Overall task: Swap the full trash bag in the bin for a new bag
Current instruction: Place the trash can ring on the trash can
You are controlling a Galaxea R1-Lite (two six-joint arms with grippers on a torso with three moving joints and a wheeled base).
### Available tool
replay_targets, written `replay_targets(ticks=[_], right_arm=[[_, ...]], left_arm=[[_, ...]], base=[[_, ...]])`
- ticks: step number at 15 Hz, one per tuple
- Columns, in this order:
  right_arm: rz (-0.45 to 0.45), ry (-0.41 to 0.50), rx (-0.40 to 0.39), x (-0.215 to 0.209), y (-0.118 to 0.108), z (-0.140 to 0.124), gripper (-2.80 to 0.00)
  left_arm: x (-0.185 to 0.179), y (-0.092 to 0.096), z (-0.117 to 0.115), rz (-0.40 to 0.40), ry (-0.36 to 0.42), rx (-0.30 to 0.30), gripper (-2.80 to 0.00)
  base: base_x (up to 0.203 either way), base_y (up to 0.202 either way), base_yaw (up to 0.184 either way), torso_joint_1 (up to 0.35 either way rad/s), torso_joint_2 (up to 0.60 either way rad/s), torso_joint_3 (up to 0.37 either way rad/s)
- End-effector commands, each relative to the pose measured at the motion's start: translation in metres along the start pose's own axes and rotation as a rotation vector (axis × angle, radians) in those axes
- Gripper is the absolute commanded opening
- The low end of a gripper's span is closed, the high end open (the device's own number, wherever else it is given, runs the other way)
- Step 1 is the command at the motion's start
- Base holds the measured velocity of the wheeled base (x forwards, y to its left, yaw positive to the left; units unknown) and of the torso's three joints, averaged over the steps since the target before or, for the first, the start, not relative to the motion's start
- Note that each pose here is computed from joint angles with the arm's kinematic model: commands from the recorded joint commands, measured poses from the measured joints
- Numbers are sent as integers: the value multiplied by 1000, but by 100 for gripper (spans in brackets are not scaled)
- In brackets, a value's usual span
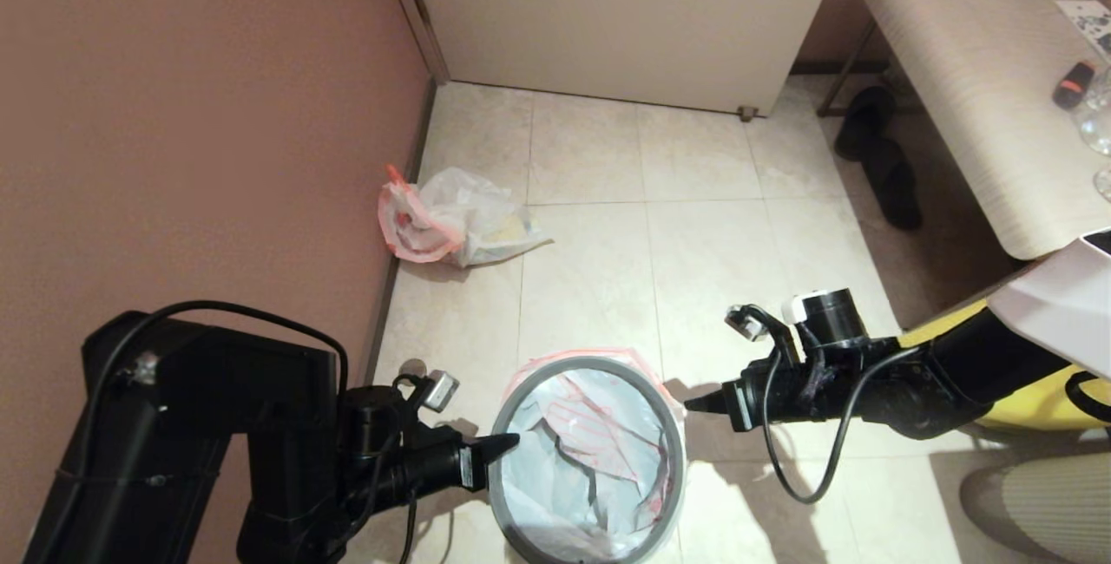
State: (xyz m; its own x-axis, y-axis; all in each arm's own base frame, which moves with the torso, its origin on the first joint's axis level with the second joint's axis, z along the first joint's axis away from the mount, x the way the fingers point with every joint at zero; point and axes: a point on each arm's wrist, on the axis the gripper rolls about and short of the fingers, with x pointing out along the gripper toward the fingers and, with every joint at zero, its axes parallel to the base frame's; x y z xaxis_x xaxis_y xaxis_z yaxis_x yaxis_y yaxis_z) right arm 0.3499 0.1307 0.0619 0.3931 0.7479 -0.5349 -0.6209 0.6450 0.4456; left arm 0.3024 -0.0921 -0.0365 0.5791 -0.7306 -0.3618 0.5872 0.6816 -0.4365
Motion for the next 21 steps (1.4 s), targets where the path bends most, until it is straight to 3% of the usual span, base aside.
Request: replay_targets(ticks=[1, 7, 11, 19, 21], right_arm=[[13, -23, -13, -12, 7, 4, -280], [73, 37, -68, -7, 10, -13, -280], [77, 105, -134, 10, -3, -33, -280], [82, 130, -153, 14, -6, -42, -280], [88, 150, -198, 20, -10, -48, -280]], left_arm=[[0, -2, 4, -14, -34, 36, -280], [-4, -6, 11, -19, -55, 52, -280], [-4, -7, 11, -22, -54, 53, -280], [-3, -8, 11, -24, -53, 54, -280], [-3, -8, 11, -23, -53, 54, -280]], base=[[0, 0, 0, 0, 0, 0], [0, 0, 0, 0, 0, 0], [0, 0, 0, 0, 0, 0], [0, 0, 0, 0, 0, 0], [0, 0, 0, 0, 0, 0]])
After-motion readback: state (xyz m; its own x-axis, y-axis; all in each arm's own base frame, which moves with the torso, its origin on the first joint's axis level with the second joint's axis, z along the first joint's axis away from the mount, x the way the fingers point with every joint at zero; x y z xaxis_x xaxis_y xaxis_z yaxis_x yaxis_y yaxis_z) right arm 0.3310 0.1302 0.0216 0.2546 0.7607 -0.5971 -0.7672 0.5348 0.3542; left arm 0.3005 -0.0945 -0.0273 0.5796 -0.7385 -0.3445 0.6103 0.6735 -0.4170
